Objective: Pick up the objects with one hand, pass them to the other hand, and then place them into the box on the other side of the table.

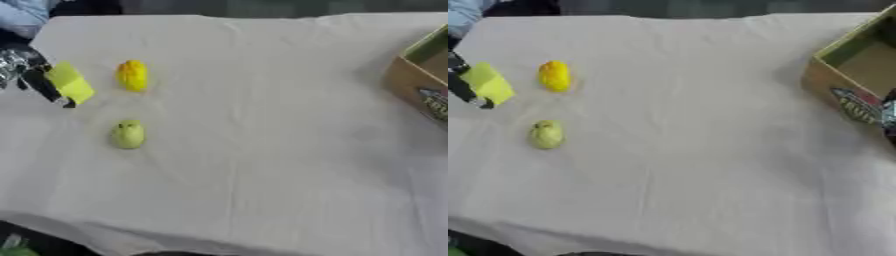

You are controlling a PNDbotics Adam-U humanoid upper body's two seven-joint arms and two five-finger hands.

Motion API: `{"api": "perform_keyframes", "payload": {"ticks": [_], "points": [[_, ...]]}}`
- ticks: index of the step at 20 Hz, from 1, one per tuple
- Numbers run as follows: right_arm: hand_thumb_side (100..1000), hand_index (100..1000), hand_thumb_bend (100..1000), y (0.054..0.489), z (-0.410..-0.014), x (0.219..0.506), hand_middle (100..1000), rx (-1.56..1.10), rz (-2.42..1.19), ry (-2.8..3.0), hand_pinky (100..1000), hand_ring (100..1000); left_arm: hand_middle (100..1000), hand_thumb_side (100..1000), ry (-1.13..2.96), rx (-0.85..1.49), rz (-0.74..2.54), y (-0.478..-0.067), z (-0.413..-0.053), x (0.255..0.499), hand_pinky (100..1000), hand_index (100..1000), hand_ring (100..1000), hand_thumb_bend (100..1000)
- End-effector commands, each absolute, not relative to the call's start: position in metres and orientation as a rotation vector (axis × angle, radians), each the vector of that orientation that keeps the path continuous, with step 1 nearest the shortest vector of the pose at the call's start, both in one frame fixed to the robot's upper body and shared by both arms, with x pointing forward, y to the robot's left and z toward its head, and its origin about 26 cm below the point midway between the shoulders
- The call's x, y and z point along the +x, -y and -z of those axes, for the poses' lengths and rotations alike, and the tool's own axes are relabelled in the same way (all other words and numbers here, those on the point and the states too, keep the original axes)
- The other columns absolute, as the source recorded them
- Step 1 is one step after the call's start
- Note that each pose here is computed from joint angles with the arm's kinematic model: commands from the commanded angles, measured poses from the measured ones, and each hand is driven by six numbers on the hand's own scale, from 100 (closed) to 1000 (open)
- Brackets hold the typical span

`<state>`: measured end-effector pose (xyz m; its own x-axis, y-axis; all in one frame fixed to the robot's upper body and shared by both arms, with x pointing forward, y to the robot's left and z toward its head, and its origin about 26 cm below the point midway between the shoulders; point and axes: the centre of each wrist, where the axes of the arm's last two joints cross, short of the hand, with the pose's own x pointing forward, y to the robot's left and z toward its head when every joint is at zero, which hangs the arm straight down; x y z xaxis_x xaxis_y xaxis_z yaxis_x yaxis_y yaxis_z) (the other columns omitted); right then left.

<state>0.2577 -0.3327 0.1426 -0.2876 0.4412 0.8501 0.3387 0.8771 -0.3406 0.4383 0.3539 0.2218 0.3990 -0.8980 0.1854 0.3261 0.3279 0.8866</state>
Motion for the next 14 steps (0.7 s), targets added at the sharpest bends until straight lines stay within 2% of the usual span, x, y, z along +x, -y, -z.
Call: {"api": "perform_keyframes", "payload": {"ticks": [1, 6, 14], "points": [[533, 1000, 100, 0.336, -0.151, 0.258, 899, -0.597, -0.135, 1.930, 1000, 932, 599, 100, 0.898, 0.985, 0.887, -0.352, -0.267, 0.417, 726, 517, 661, 471], [529, 1000, 100, 0.337, -0.154, 0.258, 900, -0.593, -0.139, 1.947, 1000, 932, 570, 100, 1.083, 1.009, 0.841, -0.333, -0.290, 0.391, 704, 509, 644, 399], [528, 1000, 100, 0.337, -0.160, 0.261, 899, -0.573, -0.159, 1.980, 1000, 931, 552, 100, 1.365, 0.989, 0.869, -0.288, -0.291, 0.361, 690, 503, 631, 381]]}}
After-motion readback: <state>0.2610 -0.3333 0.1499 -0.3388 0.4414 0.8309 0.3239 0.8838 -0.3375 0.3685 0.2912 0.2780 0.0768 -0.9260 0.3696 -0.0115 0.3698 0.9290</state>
